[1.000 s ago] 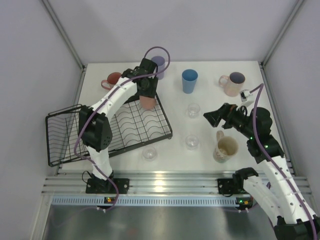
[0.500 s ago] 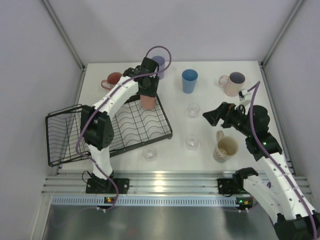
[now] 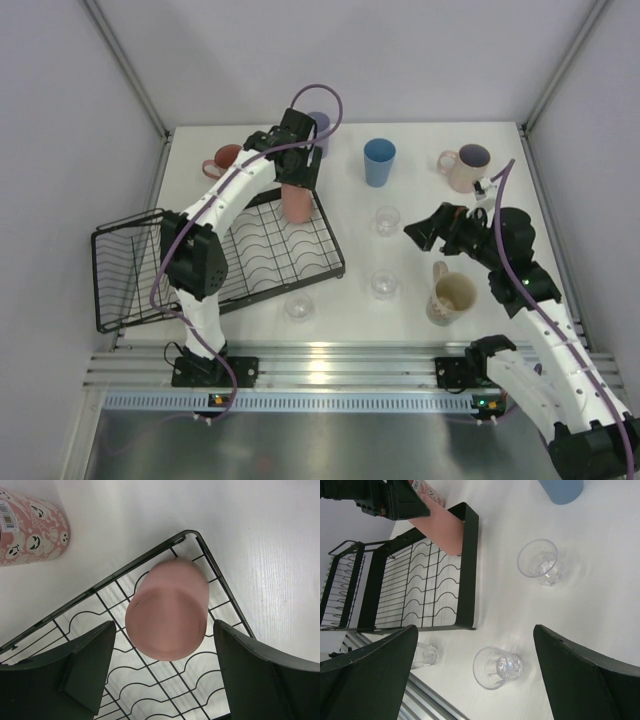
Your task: Load the cups into the dish rack
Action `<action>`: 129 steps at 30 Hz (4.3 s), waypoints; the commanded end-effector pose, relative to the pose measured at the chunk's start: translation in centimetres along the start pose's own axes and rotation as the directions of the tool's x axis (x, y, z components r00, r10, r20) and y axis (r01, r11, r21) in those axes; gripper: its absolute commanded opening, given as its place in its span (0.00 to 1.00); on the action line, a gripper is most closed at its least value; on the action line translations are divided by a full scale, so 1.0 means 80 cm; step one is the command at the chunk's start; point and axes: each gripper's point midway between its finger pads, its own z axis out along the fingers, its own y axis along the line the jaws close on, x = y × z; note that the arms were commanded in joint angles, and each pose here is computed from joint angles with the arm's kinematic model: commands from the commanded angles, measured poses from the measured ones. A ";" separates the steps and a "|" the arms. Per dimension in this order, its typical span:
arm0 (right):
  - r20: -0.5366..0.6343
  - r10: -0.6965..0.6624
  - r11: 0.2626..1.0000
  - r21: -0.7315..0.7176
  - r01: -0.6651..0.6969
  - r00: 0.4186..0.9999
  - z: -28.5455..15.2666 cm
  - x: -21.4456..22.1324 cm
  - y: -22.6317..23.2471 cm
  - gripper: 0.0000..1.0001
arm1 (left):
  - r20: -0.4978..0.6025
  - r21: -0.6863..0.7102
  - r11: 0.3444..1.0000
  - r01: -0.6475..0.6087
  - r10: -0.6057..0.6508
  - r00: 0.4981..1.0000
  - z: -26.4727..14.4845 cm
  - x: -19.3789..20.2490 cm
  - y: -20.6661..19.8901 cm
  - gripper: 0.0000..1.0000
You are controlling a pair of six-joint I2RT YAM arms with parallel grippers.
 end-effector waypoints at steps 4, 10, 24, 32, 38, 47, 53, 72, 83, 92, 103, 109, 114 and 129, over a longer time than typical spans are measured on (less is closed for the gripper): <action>0.095 -0.032 0.998 -0.043 0.036 0.995 0.000 -0.052 0.029 0.99 | 0.092 -0.009 1.000 0.011 -0.010 0.996 -0.033 -0.030 0.010 0.85; 0.107 -0.022 1.000 0.014 0.021 0.994 0.029 -0.088 0.023 0.99 | 0.190 0.014 0.998 0.056 -0.057 0.980 -0.092 -0.048 0.021 0.86; 0.022 -0.065 0.944 0.325 0.054 0.998 0.162 -0.163 -0.059 0.61 | 0.287 0.588 0.805 0.083 -0.304 0.909 -0.225 0.030 -0.055 0.83; -0.030 -0.056 0.925 0.374 0.063 0.998 0.252 -0.175 -0.097 0.54 | 0.395 0.606 0.794 0.049 -0.353 0.848 -0.278 0.054 -0.033 0.84; -0.073 -0.058 0.908 0.411 0.083 0.996 0.301 -0.161 -0.118 0.50 | 0.449 0.594 0.805 0.000 -0.332 0.829 -0.296 0.063 -0.024 0.85; -0.170 -0.047 0.893 0.434 0.117 0.984 0.342 -0.113 -0.141 0.46 | 0.457 0.596 0.803 -0.012 -0.326 0.828 -0.300 0.070 -0.023 0.86; -0.199 -0.057 0.883 0.447 0.142 0.978 0.344 -0.100 -0.153 0.35 | 0.447 0.595 0.804 -0.007 -0.324 0.834 -0.294 0.077 -0.024 0.86; -0.017 -0.111 0.974 0.195 0.112 0.994 0.237 -0.140 -0.048 0.00 | 0.359 0.719 0.695 -0.001 -0.370 0.857 -0.323 0.061 -0.055 0.86; 0.350 -0.179 0.966 -0.116 0.232 0.920 0.084 -0.165 0.066 0.00 | 0.335 0.798 0.603 -0.006 -0.435 0.836 -0.348 0.025 -0.073 0.87; 0.649 -0.225 0.884 -0.178 0.433 0.727 -0.017 -0.171 0.112 0.00 | 0.140 0.939 0.339 0.049 -0.510 0.848 -0.365 0.004 -0.118 0.88; 0.816 -0.193 0.776 -0.213 0.594 0.544 -0.072 -0.163 0.159 0.00 | -0.120 0.978 0.070 0.197 -0.582 0.805 -0.364 -0.017 -0.140 0.98; 0.845 -0.195 0.739 -0.207 0.642 0.498 -0.080 -0.163 0.180 0.00 | -0.270 0.951 -0.039 0.308 -0.591 0.760 -0.345 -0.021 -0.148 0.98; 0.839 -0.210 0.726 -0.210 0.654 0.503 -0.071 -0.155 0.190 0.00 | -0.310 0.947 -0.115 0.299 -0.563 0.766 -0.352 -0.028 -0.155 0.98; 0.820 -0.327 0.691 -0.131 0.710 0.469 -0.033 -0.127 0.209 0.00 | -0.405 0.913 -0.191 0.360 -0.530 0.745 -0.353 -0.016 -0.168 0.90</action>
